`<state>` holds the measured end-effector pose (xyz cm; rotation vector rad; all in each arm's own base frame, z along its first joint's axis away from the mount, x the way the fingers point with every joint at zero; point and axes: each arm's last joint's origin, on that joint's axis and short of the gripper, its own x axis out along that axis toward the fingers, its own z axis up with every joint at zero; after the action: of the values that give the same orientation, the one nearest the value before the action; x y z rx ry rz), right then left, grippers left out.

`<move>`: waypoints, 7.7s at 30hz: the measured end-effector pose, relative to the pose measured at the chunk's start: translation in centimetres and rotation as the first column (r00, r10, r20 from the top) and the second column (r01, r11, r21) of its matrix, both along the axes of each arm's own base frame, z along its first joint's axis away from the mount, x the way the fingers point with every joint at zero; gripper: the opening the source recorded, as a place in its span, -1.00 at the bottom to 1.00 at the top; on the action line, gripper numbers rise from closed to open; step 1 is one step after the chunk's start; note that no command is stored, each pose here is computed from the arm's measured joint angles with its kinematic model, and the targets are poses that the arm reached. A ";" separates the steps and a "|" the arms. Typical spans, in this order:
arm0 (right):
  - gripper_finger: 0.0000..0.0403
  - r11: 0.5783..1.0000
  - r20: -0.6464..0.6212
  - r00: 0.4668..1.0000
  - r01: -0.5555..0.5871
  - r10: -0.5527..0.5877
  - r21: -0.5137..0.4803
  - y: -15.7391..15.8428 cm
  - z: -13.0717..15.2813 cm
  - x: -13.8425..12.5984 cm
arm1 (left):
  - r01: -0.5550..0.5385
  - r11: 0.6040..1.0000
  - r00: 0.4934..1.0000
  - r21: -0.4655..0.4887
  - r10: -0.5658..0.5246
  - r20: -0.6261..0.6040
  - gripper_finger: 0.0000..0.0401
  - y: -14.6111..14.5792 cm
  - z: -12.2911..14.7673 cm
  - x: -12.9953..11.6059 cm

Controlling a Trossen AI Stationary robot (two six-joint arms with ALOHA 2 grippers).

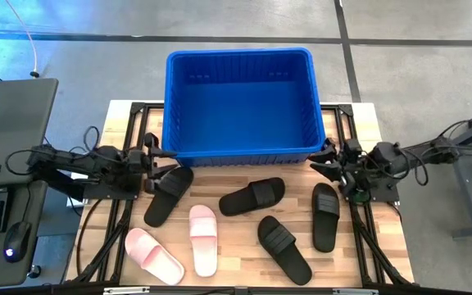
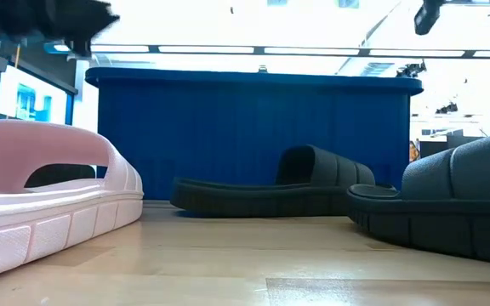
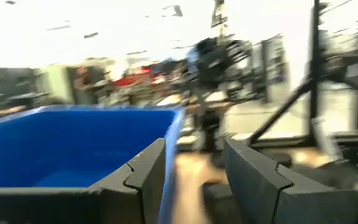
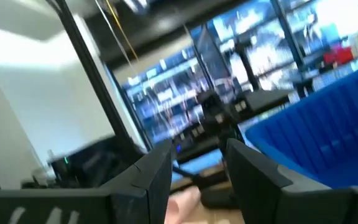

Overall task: Pick and place slides into bin
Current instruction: Adjust the black slide, then put the black slide into the blue bin

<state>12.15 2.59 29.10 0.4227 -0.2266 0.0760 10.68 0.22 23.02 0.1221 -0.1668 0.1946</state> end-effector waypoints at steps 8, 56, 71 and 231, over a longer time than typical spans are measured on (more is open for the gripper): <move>-0.28 0.992 -0.240 0.970 -0.057 0.027 -0.116 1.4 6.9 4.6 | 0.058 0.991 0.980 0.125 -0.033 -0.197 -0.25 -0.2 10.7 -0.2; -0.28 0.923 -0.933 0.323 0.287 0.158 0.256 5.4 -7.3 21.5 | 0.265 0.908 0.741 0.326 0.024 -0.671 -0.25 -0.5 20.0 8.5; -0.28 0.900 -0.986 0.119 0.407 0.115 0.154 4.1 -8.2 19.7 | 0.258 0.931 0.707 0.259 0.000 -0.707 -0.25 -0.6 19.5 8.2; -0.28 0.993 -0.936 0.351 0.114 -0.036 0.005 7.6 1.0 25.1 | -0.428 0.886 0.510 0.180 0.401 -0.761 -0.98 -9.2 18.6 10.2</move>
<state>37.23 10.22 30.09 0.4658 0.9420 -0.2859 20.91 -8.98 41.61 0.2072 0.7795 0.6165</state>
